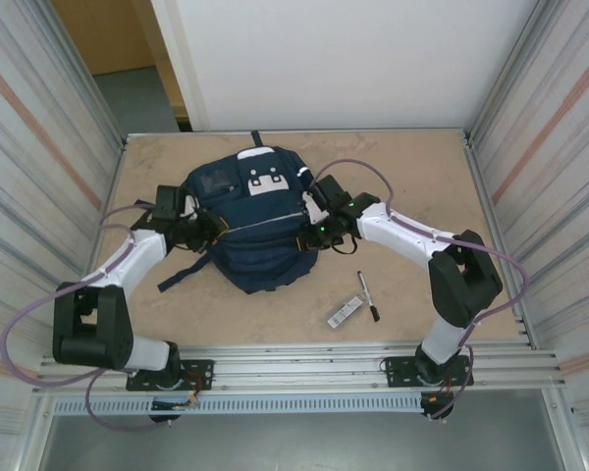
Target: Pack books, pencil case, and school supplies into a backpack
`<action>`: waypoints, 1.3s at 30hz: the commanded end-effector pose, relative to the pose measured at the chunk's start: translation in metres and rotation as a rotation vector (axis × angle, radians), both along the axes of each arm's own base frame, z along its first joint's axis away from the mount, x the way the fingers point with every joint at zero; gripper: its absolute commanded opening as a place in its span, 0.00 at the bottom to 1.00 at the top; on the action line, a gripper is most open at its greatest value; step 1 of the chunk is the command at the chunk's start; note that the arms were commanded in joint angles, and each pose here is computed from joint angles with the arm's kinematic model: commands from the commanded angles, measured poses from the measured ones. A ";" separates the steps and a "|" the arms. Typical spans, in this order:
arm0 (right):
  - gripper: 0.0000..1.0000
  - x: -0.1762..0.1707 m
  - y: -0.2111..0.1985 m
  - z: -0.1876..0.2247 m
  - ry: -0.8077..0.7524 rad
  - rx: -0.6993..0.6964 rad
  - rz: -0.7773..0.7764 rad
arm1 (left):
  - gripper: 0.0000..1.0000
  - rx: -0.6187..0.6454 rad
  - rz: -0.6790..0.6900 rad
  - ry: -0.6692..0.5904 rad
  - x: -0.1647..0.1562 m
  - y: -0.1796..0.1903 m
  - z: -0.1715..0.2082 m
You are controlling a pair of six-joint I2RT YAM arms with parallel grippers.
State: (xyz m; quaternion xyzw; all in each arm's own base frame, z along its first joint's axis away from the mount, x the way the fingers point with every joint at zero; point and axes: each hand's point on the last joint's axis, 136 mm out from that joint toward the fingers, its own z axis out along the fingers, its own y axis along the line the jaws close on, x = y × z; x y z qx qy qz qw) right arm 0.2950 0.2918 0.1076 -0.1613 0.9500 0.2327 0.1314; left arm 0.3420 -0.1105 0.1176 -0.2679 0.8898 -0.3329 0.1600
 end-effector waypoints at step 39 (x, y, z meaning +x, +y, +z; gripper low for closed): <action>0.00 -0.109 0.134 0.054 -0.008 0.166 0.367 | 0.22 0.152 0.257 -0.083 -0.051 -0.012 0.026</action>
